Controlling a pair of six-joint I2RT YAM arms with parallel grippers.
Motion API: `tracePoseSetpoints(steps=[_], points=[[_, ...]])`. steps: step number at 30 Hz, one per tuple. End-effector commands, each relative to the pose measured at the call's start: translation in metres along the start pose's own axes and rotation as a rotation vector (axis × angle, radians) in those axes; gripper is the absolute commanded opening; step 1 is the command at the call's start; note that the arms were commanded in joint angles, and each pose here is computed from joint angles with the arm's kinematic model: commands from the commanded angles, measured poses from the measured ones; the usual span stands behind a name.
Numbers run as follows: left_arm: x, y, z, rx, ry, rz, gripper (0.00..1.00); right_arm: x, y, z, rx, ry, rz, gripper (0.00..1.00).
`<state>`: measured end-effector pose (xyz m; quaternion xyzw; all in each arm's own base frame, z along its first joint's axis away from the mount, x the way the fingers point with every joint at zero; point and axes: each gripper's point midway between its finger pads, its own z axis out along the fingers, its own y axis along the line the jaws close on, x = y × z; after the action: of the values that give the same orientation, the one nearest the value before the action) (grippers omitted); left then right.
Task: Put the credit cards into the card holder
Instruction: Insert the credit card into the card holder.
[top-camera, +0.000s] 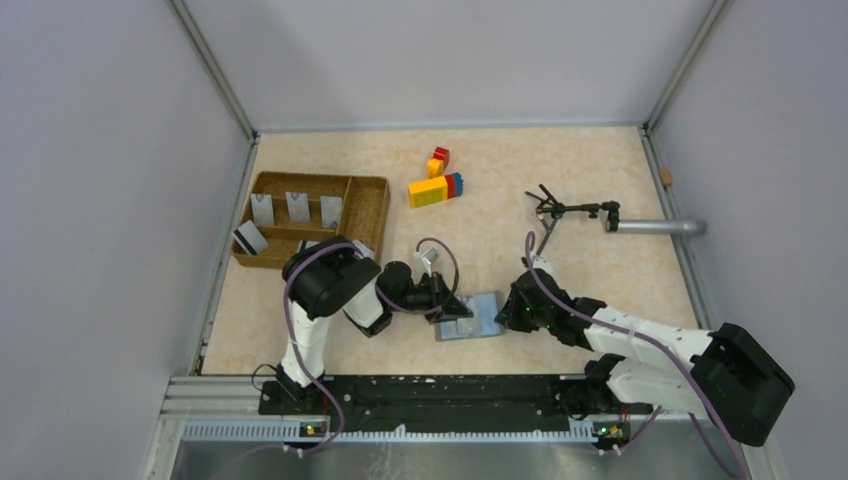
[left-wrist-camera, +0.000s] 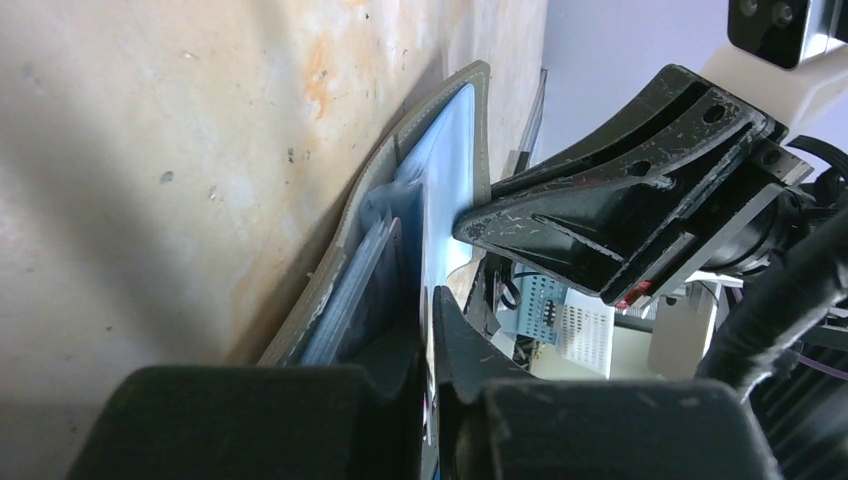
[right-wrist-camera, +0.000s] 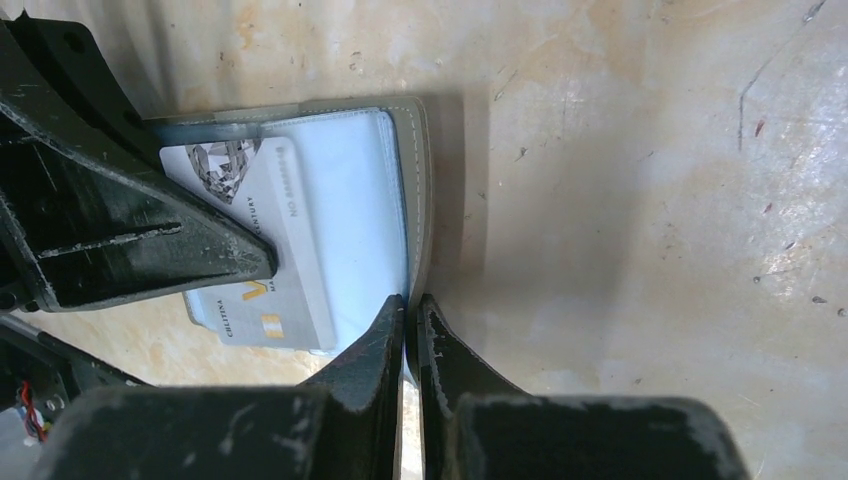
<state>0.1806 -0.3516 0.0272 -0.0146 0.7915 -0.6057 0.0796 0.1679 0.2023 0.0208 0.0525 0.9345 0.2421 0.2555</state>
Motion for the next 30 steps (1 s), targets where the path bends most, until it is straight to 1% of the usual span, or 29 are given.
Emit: tracePoseSetpoints(steps=[1, 6, 15, 19, 24, 30], points=[[0.009, 0.046, 0.001, -0.215, -0.013, -0.014, 0.08, -0.001, 0.021, -0.003, -0.087, 0.0, 0.04, 0.01], [0.007, 0.054, -0.005, -0.32, -0.008, 0.029, 0.18, -0.003, 0.017, -0.006, -0.071, -0.013, 0.038, 0.0], [0.001, 0.047, -0.009, -0.406, -0.008, 0.079, 0.33, -0.003, 0.012, -0.006, -0.052, -0.023, 0.035, 0.0], [-0.002, 0.051, -0.018, -0.501, -0.003, 0.117, 0.39, -0.004, 0.008, -0.007, -0.037, -0.032, 0.036, 0.0], [-0.008, 0.048, -0.025, -0.558, 0.001, 0.161, 0.43, -0.005, 0.008, -0.008, -0.037, -0.038, 0.034, 0.0], [-0.01, 0.04, -0.025, -0.561, 0.015, 0.176, 0.46, -0.005, 0.008, -0.008, -0.036, -0.038, 0.033, 0.0]])
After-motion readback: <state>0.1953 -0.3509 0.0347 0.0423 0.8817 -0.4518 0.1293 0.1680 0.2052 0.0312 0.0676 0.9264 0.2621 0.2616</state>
